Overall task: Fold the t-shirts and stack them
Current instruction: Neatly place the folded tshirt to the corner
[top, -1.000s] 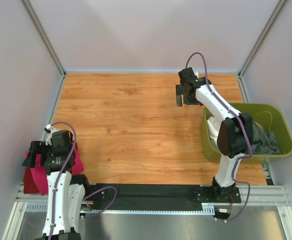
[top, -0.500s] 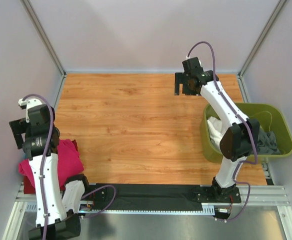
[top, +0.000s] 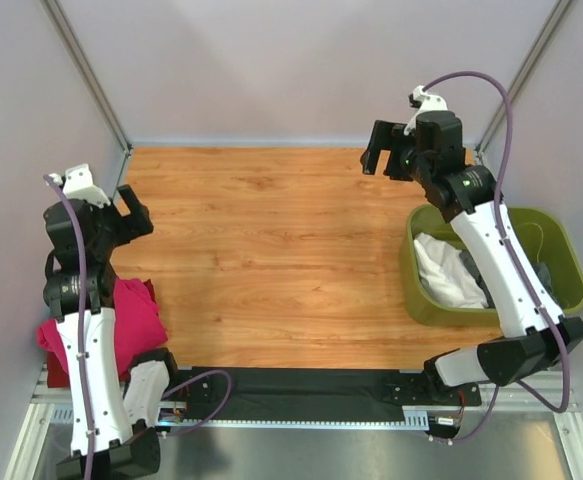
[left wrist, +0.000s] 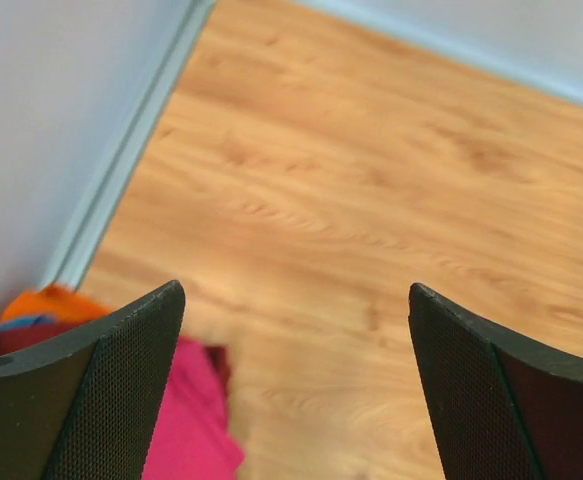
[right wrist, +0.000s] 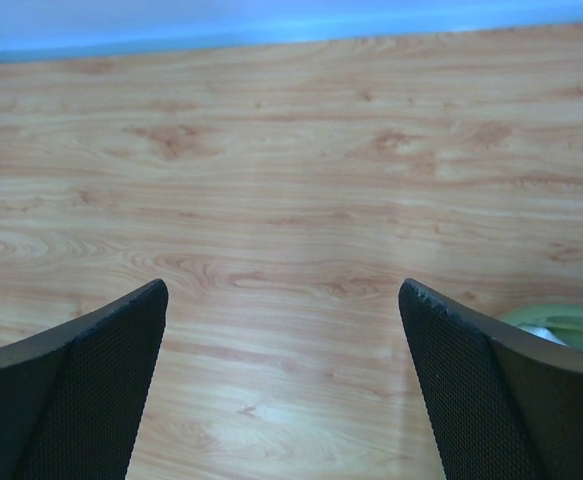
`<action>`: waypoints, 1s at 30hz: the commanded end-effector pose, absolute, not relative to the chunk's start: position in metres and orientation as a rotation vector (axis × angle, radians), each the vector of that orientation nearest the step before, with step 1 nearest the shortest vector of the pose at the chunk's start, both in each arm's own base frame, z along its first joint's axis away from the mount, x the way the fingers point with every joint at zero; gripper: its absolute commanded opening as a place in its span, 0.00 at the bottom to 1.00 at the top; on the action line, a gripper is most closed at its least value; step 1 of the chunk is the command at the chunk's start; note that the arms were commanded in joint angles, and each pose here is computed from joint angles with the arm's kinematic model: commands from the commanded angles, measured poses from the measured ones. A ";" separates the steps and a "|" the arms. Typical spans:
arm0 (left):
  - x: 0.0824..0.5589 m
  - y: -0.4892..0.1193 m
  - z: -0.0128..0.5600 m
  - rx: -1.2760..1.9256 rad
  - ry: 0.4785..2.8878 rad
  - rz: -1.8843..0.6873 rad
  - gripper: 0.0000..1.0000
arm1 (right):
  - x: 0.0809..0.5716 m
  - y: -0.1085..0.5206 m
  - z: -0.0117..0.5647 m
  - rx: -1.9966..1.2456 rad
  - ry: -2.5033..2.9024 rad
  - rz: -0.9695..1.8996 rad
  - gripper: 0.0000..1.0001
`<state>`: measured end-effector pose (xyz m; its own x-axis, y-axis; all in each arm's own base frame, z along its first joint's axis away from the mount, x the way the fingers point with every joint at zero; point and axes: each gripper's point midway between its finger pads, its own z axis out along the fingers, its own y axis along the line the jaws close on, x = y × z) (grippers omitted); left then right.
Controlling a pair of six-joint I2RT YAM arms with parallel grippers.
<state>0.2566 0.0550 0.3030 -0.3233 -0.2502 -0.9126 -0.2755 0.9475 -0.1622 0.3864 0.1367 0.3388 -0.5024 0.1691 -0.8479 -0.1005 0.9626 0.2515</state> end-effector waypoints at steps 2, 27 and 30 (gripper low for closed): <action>0.293 -0.006 0.377 -0.057 1.729 -0.236 0.98 | 0.379 0.129 0.396 0.054 1.901 0.356 1.00; 0.247 -0.032 0.269 -0.051 1.869 -0.195 1.00 | 0.273 0.077 0.299 0.298 1.849 0.376 1.00; 0.245 -0.029 0.267 -0.060 1.867 -0.179 0.99 | 0.275 0.079 0.301 0.290 1.850 0.381 1.00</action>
